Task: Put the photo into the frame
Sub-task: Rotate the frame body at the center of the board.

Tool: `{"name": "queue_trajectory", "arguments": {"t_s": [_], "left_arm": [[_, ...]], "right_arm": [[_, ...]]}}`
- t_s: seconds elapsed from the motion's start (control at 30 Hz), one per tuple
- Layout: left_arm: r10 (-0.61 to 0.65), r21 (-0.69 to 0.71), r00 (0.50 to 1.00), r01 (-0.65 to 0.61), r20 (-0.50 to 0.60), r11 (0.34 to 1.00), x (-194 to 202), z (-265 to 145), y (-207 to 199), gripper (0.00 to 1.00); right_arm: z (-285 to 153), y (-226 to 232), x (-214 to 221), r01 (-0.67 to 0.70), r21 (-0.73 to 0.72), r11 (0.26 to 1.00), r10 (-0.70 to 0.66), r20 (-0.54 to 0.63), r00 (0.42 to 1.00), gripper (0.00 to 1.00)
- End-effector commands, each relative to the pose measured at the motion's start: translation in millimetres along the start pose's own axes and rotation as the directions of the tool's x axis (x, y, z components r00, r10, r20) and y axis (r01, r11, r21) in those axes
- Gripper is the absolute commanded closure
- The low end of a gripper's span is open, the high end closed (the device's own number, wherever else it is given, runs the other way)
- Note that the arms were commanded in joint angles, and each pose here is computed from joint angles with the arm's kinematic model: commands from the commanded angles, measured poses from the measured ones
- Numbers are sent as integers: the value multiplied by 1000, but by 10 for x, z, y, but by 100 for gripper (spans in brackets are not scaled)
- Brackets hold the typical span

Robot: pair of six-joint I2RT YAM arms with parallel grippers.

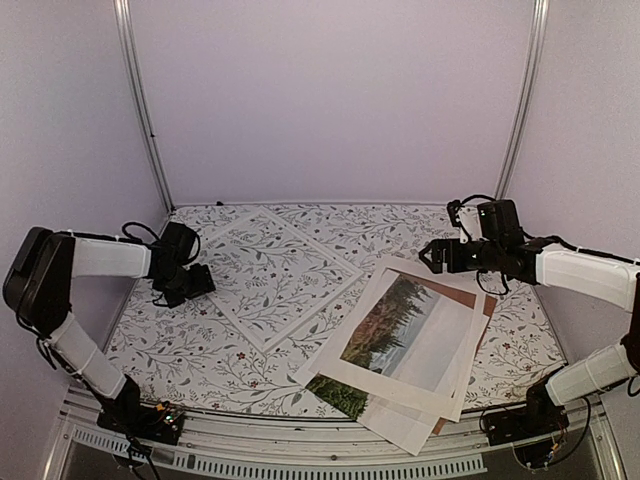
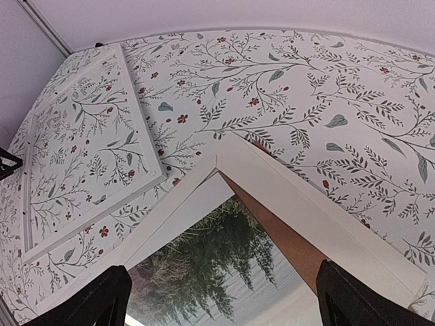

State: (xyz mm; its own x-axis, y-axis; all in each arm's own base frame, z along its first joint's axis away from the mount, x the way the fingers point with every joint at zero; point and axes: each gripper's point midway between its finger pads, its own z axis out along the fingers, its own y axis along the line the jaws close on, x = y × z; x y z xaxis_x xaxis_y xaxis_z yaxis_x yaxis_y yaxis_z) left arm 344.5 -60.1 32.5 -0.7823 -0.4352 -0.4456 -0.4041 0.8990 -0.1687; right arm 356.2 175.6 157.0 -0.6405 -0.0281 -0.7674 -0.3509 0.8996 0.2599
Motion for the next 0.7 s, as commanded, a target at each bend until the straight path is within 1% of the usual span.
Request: {"name": "queue_trajectory", "arguments": {"t_s": [0.0, 0.07, 0.13, 0.2, 0.3, 0.5, 0.53, 0.67], "left_arm": [[-12, 48, 1000, 11, 10, 999, -114, 159, -150, 19], [-9, 41, 1000, 9, 1, 999, -116, 228, -170, 20], [-5, 33, 1000, 5, -5, 999, -114, 280, -172, 22], [-3, 25, 1000, 3, -10, 1000, -101, 318, -161, 27], [1, 15, 1000, -1, -22, 1000, -43, 357, -126, 38], [37, -9, 999, -37, -15, 999, 9, 328, -29, 63], [45, -17, 999, -46, -8, 999, -7, 312, -13, 65], [98, -52, 995, -97, 24, 994, -136, 240, 14, 69]], "right_arm": [[-19, 89, -33, -1, -41, 999, 2, 25, 1000, 1], [-10, 83, -11, -3, -39, 999, 4, 19, 1000, 1], [-5, 75, 1, -4, -36, 999, 4, 17, 1000, 1], [-3, 68, 18, -5, -34, 999, 5, 14, 1000, 1], [0, 62, 36, -3, -32, 999, 4, 12, 1000, 1], [17, 70, 36, -4, -38, 999, 5, 10, 1000, 1], [22, 72, 34, -5, -40, 999, 5, 10, 1000, 1], [31, 83, 31, -10, -46, 999, 10, 7, 1000, 1]]}}
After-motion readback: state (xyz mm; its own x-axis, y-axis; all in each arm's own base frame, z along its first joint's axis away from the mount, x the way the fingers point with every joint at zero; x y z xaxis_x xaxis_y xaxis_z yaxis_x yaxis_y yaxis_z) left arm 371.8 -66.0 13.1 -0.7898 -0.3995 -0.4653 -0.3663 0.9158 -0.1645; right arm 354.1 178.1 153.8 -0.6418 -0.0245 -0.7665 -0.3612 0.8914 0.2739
